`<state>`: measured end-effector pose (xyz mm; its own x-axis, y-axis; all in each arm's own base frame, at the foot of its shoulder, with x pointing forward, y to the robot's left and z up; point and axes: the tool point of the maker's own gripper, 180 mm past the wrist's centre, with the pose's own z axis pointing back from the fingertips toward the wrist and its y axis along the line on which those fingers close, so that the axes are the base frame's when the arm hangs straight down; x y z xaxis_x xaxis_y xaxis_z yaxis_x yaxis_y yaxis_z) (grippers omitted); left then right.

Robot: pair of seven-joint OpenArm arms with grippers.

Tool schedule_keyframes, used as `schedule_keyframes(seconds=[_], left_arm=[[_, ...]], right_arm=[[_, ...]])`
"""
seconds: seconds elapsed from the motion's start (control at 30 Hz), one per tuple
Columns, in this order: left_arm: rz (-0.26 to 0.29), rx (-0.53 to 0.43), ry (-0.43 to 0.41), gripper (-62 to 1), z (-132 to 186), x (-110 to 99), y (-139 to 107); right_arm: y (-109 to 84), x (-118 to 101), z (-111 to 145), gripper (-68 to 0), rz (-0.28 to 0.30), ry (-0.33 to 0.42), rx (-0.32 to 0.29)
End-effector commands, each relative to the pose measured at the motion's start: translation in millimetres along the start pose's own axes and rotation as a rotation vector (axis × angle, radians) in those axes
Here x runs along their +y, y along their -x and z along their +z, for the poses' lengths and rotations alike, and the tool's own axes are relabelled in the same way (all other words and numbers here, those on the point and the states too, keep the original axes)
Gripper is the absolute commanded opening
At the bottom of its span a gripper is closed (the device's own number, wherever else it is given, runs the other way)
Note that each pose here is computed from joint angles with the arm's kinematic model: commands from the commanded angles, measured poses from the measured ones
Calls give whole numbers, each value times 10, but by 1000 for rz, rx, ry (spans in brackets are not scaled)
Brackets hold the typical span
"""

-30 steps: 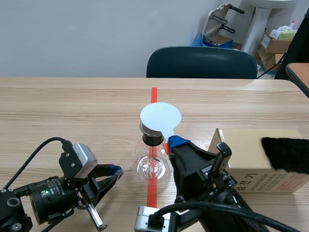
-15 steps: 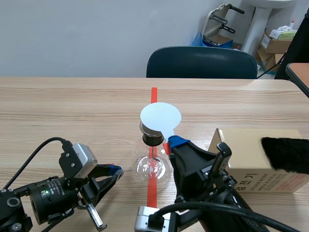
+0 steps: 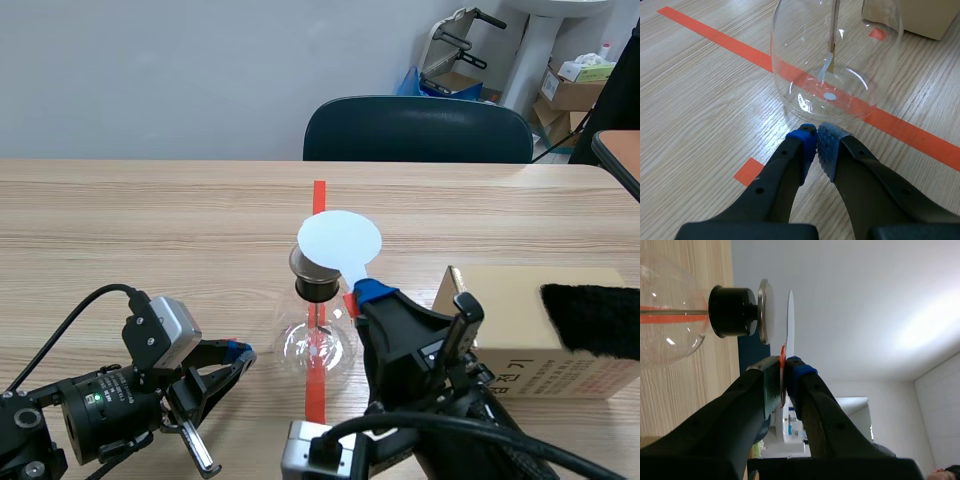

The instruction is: Do the electroscope experiment

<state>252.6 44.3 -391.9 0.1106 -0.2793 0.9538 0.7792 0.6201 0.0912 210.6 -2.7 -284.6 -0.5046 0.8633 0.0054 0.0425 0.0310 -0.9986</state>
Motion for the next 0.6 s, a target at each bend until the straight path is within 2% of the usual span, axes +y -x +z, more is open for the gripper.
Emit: schedule_keyframes(seconds=[0.0,0.37,0.57], left_arm=[[7,-35,2,-554,-36,-10,-98],[7,-35,2,-554,-36,-10,-98],[7,-35,2,-554,-36,-10,-98]], right_arm=[[102,-99,-41,-658,13,36,35],[609,-102,51,-658,7,37,323],[818,-102,136,-658,5,38,448]])
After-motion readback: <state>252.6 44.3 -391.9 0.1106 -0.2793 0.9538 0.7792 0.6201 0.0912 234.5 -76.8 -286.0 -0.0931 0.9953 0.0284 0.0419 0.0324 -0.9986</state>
